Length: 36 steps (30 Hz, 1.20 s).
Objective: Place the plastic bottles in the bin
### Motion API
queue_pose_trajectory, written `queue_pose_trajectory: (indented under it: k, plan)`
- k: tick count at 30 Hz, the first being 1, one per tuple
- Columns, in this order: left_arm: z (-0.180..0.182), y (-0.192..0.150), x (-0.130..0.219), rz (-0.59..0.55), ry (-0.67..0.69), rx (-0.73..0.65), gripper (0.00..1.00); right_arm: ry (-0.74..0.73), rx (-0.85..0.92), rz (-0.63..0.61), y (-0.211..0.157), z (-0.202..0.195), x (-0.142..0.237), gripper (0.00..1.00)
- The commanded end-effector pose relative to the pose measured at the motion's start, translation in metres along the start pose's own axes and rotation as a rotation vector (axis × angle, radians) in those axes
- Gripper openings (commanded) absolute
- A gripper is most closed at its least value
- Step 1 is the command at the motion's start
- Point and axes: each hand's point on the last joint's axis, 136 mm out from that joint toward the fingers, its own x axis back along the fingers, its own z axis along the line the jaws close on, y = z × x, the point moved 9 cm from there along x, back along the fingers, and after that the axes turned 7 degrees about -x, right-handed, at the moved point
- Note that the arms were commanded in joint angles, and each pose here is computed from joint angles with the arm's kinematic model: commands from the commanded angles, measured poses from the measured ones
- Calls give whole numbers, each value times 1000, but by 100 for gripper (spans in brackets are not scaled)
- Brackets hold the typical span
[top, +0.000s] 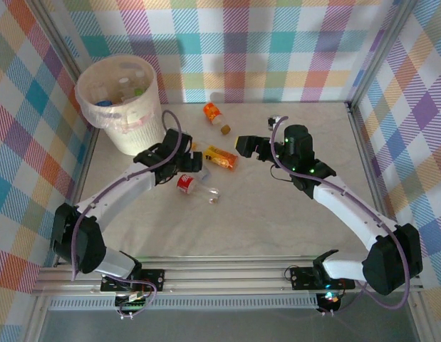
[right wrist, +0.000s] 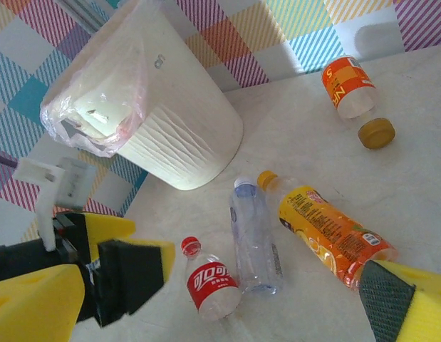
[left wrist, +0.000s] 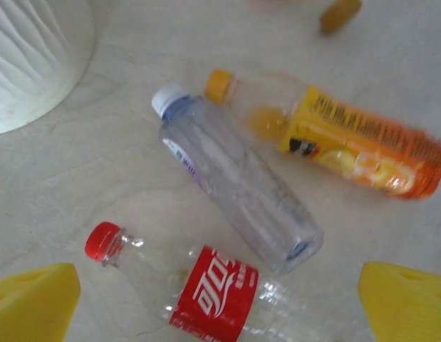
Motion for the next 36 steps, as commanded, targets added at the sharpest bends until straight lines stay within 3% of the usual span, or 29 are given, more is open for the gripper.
queue_pose_trajectory:
  k: [1, 8, 13, 18, 26, 36]
  plan:
    - [4, -3, -6, 109, 86, -45, 100, 0, 31, -12, 0, 1, -1, 100]
    - [-4, -24, -43, 186, 55, 471, 100, -3, 32, -4, 0, 0, -3, 100]
    - [3, -46, -72, 214, 89, 724, 100, -13, 50, 8, -1, 1, 1, 100]
    - [7, -57, -87, 182, 127, 831, 98, -36, 60, 12, -5, -3, 5, 100]
    - [-2, -78, -115, 215, 45, 949, 87, -46, 58, 15, -6, -4, 4, 100]
    - [1, -85, -116, 188, 44, 946, 64, -46, 57, 21, -4, -4, 2, 100]
